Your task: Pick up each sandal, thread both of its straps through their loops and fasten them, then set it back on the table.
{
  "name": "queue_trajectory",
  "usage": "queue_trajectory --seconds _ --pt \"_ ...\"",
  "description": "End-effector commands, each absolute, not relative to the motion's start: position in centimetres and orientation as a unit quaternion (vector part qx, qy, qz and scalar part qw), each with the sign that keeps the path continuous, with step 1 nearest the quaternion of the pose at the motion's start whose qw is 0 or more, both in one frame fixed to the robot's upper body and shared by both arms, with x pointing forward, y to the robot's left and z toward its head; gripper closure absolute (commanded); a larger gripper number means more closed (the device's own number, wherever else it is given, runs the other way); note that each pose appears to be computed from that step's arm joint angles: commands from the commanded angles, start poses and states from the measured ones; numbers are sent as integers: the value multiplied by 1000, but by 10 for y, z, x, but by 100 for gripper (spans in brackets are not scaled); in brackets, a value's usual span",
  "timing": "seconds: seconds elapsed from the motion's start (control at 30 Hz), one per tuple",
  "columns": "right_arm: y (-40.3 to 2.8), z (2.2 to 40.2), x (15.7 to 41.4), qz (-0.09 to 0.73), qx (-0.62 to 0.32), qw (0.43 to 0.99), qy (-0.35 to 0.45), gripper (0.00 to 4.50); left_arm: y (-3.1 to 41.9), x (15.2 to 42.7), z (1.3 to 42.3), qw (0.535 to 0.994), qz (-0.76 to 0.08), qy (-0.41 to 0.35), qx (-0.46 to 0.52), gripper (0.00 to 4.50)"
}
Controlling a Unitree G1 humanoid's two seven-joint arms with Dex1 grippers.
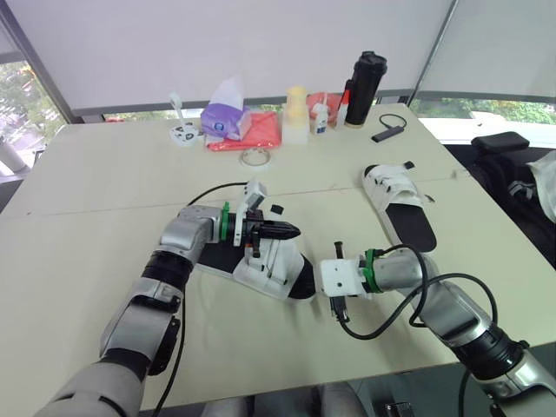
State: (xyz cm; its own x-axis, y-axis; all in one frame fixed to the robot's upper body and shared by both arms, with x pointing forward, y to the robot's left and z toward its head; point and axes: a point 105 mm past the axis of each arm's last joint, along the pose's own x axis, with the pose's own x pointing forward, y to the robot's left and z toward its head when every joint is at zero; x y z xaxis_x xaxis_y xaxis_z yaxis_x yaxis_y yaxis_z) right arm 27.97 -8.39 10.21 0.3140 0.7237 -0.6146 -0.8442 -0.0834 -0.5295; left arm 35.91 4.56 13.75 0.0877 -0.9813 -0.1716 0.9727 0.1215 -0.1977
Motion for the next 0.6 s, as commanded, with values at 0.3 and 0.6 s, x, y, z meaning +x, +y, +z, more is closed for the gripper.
queue_trajectory --seconds 0.3,0.6 --pt "-86 97 277 584 -451 671 79 450 44 370 126 749 -644 157 -12 294" --pt "-85 97 276 584 -450 671 78 450 51 383 130 782 -609 128 17 2"
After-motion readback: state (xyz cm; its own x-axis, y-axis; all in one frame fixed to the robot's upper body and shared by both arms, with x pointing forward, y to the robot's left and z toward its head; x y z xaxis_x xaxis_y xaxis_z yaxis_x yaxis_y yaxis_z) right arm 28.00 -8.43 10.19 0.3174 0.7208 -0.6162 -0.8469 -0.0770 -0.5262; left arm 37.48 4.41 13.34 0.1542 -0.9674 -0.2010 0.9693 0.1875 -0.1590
